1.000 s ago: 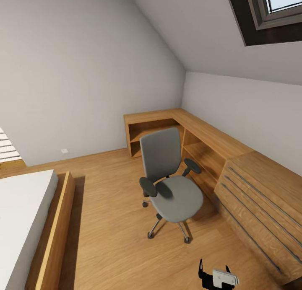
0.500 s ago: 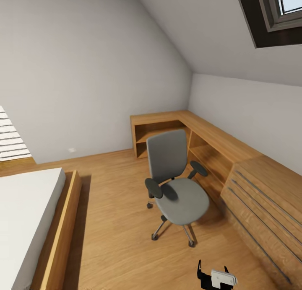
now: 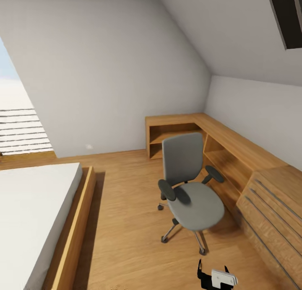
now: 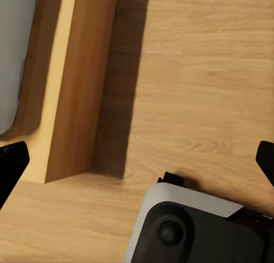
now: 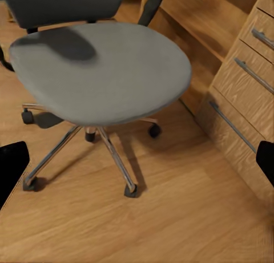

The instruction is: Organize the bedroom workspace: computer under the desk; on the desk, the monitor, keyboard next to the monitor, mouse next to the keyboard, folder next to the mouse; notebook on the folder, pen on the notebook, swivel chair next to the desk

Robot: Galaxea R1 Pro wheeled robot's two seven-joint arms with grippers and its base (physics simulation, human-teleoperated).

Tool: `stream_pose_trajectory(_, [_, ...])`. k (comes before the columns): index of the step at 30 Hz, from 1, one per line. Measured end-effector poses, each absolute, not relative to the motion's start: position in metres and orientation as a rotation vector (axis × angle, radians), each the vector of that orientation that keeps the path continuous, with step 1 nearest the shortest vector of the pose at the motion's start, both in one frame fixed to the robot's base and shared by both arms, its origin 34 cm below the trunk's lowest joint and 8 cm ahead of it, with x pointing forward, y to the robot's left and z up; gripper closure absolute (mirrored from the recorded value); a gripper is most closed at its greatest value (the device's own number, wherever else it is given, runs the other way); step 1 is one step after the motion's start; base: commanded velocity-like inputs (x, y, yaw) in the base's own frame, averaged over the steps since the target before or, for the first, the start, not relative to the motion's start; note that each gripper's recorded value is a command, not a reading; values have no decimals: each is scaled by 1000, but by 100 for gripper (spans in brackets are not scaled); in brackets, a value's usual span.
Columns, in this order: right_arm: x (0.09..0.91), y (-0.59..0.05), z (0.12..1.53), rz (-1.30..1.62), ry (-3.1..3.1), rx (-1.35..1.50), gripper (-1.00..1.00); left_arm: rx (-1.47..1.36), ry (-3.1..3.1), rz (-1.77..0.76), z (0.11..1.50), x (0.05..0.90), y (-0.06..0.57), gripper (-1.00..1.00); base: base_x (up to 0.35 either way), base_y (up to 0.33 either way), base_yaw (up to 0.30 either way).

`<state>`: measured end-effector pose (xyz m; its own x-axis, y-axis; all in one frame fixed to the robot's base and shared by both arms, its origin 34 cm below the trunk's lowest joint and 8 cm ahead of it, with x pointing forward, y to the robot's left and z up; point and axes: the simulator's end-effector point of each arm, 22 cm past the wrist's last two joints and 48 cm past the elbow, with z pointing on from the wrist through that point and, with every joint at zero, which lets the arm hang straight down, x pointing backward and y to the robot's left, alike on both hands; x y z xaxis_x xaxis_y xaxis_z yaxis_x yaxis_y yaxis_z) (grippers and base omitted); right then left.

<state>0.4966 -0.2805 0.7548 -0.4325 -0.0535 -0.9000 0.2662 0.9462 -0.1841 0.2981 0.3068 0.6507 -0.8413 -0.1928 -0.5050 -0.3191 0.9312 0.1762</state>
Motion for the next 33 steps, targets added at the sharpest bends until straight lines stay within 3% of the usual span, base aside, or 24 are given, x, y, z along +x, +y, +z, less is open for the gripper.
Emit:
stream_pose_trajectory(14, [497, -280, 755, -362, 1989, 150, -100, -328, 2567, 327, 654, 304, 300, -100, 14, 0, 273])
stream_pose_trajectory(33, [491, -280, 752, -360, 2000, 143, -100, -331, 2553, 327, 655, 307, 300, -100, 289, 0, 269])
